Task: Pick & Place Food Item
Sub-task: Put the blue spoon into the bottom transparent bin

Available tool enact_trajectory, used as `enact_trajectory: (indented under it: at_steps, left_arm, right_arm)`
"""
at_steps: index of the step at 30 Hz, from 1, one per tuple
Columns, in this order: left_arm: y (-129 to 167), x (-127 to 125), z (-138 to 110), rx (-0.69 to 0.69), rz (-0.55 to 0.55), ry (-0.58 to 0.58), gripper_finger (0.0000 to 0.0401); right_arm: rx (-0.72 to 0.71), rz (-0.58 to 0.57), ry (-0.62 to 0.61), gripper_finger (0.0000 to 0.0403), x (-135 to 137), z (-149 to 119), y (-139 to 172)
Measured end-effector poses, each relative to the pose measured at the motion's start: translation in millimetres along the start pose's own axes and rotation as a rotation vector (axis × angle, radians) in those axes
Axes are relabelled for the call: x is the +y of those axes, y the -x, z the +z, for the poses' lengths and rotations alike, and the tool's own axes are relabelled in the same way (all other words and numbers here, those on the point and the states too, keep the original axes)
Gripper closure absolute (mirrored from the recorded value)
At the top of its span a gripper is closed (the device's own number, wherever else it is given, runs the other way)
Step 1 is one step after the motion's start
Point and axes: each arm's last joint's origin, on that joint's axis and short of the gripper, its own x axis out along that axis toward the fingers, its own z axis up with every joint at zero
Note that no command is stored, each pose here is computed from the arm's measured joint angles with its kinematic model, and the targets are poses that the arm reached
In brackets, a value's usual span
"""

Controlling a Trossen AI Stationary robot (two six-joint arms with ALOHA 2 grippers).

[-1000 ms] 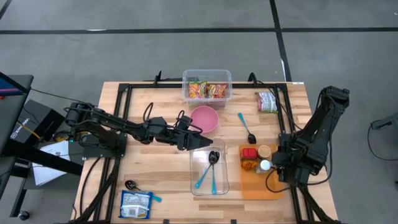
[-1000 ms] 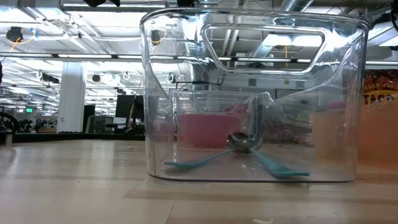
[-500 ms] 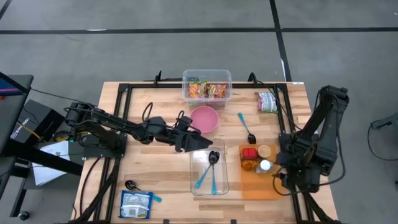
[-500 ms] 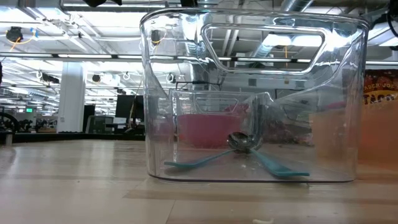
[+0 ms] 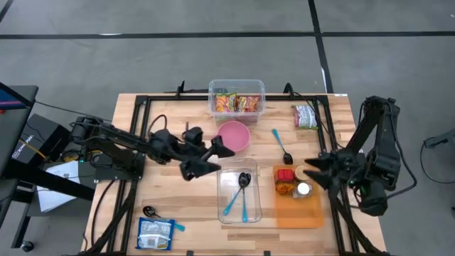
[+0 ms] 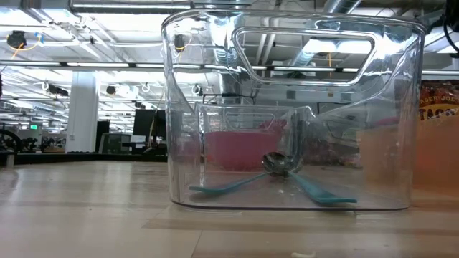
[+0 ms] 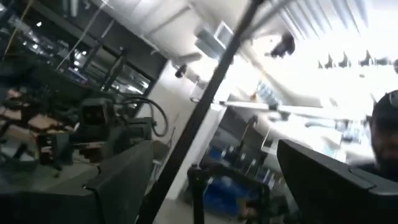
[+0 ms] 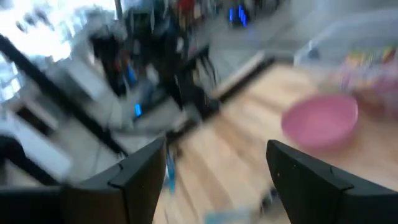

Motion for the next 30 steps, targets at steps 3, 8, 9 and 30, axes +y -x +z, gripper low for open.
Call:
enact_trajectory:
  at_steps: [3,8,9,30]
  left_arm:
    - [4.3,-15.0,9.6,0.061,0.018,-0.086,0.0064]
    - [20.7,-33.5,31.4,0.152,0.146,-0.193,0.0064]
    - [24.4,-35.9,35.2,0.162,0.179,-0.205,0.0064]
    - [45.3,-44.5,30.6,0.343,0.343,0.251,0.0064]
  right_arm:
    - [-0.104,-0.013,-0.024,0.0136,-1.7,6.5,-3.0]
    - [-0.165,-0.049,-0.062,0.0136,-3.3,13.0,-9.5]
    - [-0.168,-0.057,-0.066,0.0136,-3.3,13.1,-10.9]
    - [-0.203,-0.102,-0.091,0.0136,-2.3,15.6,-19.7]
